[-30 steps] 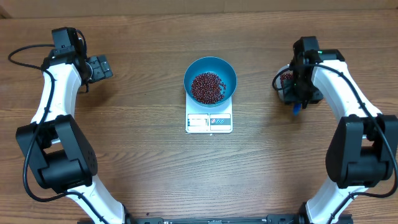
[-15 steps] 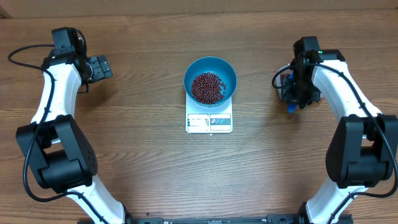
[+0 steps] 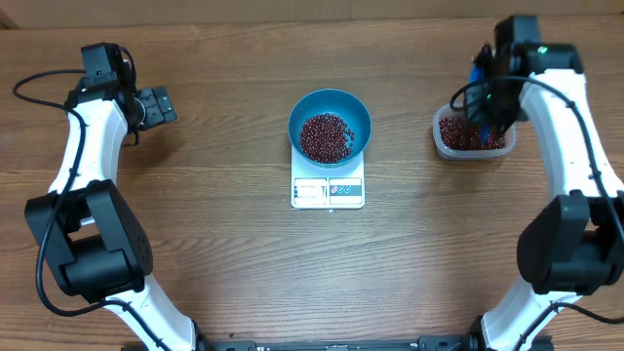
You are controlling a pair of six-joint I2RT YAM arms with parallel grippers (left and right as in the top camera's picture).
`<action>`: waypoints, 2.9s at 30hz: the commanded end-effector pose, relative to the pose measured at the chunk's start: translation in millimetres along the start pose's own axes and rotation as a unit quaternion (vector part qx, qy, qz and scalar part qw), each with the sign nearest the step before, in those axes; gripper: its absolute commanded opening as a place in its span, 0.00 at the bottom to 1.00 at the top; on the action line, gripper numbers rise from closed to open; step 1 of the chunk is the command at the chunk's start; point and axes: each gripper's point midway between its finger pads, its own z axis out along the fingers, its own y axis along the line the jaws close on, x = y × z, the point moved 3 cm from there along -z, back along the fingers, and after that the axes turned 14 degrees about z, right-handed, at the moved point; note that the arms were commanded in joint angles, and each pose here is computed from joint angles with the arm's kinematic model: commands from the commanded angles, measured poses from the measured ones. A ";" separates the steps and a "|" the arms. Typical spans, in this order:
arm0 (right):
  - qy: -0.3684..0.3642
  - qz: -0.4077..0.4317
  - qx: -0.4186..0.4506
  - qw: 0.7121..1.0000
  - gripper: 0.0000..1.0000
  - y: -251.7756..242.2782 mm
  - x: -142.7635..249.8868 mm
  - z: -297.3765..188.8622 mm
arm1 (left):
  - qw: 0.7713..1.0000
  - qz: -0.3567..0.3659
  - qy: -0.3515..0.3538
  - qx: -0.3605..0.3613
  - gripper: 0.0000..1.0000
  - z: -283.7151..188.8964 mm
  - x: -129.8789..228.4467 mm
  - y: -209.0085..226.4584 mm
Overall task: Scoop item into bowl and weigh 150g on scale
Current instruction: 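Dip the blue scoop into the red beans with the right gripper, then lift the bean-filled scoop out of the tub with the right gripper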
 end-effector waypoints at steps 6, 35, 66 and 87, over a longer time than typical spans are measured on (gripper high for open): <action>0.065 -0.162 0.073 0.982 0.04 -25.7 26.7 -26.2 | 1.000 0.003 -0.006 -0.006 1.00 -2.1 -4.1 1.0; 0.155 -0.193 0.205 0.947 0.04 -60.6 38.7 53.3 | 1.000 0.003 -0.006 -0.006 1.00 -2.1 -4.0 1.0; 0.154 -0.179 0.190 0.953 0.04 -47.6 39.9 65.2 | 1.000 0.003 -0.006 -0.006 1.00 -2.1 -4.1 1.0; 0.181 -0.249 0.095 0.947 0.04 8.6 72.2 90.1 | 1.000 0.003 -0.006 -0.006 1.00 -2.1 -4.1 1.0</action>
